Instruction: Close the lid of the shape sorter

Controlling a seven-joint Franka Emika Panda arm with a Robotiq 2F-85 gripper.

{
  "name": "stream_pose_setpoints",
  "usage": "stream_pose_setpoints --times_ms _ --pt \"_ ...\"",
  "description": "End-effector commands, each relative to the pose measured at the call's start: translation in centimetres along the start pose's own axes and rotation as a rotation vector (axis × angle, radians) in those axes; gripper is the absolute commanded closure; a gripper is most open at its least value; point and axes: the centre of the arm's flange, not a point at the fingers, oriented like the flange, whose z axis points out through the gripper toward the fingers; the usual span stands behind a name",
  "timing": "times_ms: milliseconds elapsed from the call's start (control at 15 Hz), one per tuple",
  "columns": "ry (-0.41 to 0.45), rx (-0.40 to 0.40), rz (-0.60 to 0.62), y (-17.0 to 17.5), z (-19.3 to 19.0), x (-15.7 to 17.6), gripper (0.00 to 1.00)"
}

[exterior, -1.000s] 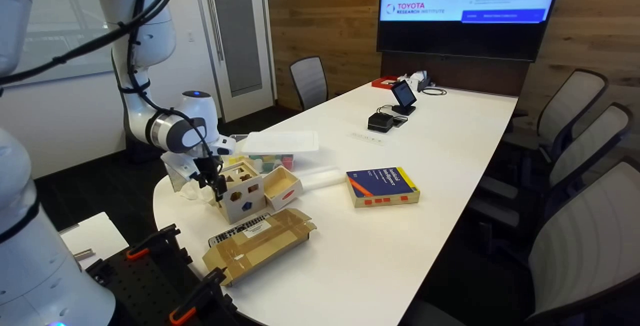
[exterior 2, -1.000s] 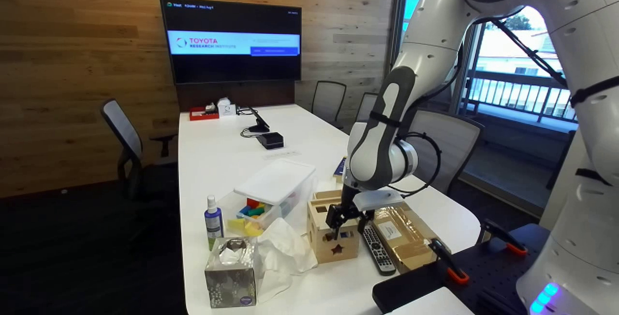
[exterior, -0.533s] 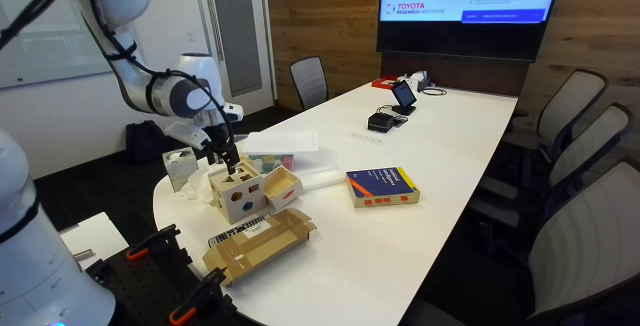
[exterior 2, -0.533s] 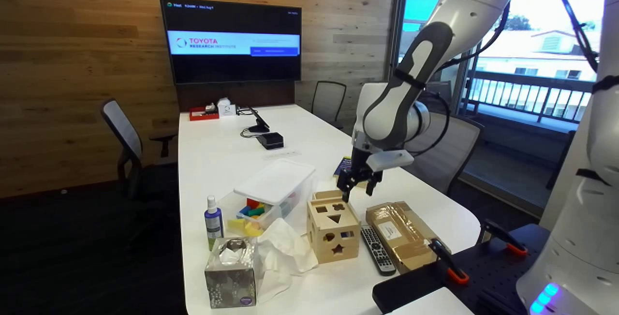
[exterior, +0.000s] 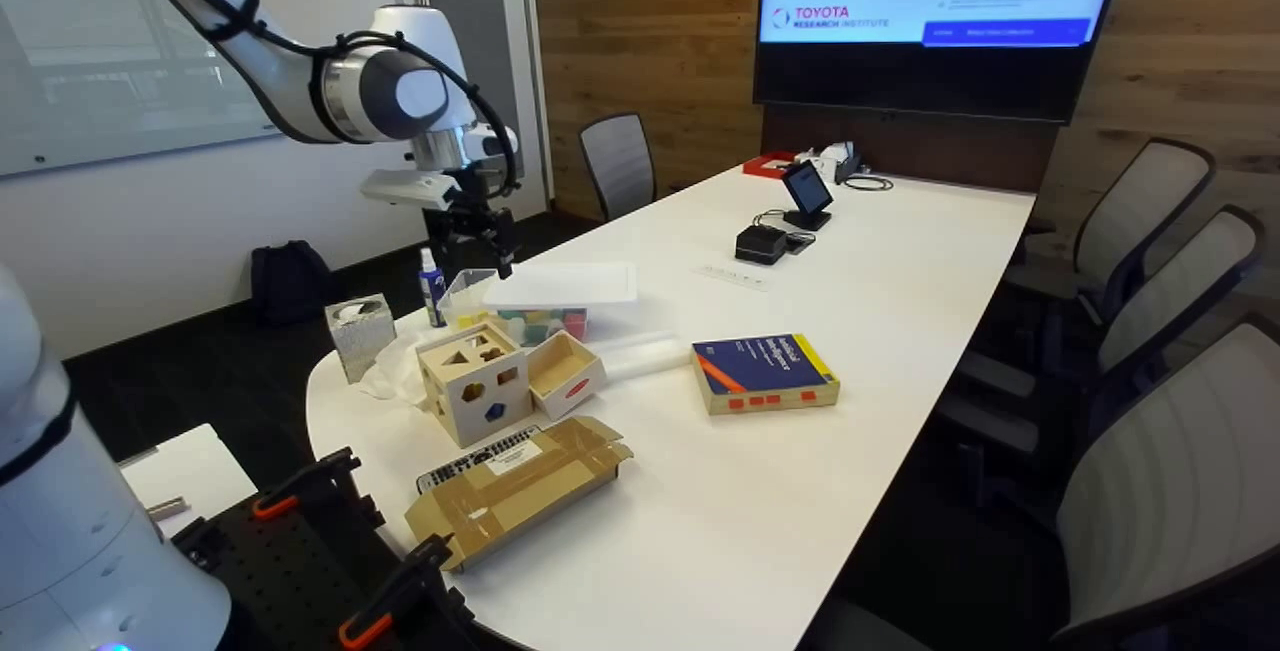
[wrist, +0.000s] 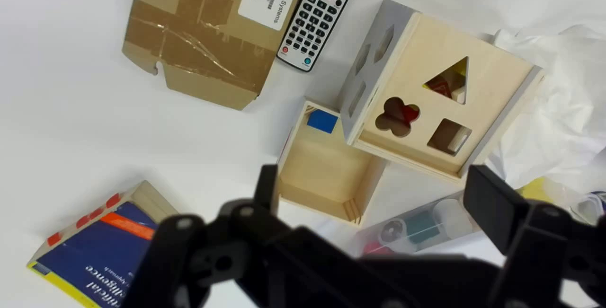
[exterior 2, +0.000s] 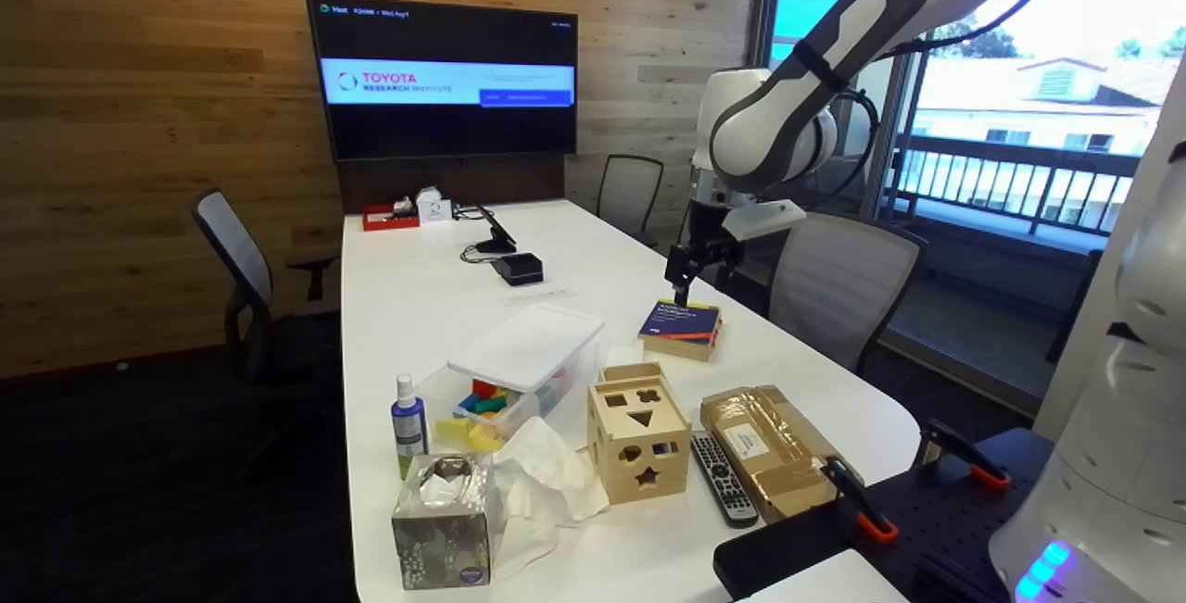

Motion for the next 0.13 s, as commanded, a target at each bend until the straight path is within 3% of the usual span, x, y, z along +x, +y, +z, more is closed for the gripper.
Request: stream_pose_setpoints --times_ms 0,67 --pt "-0.024 0.001 -0.052 1.64 -0.66 1.43 0.00" --pt "-0.032 -0.001 -0.063 2.00 -0.55 1.64 0.00"
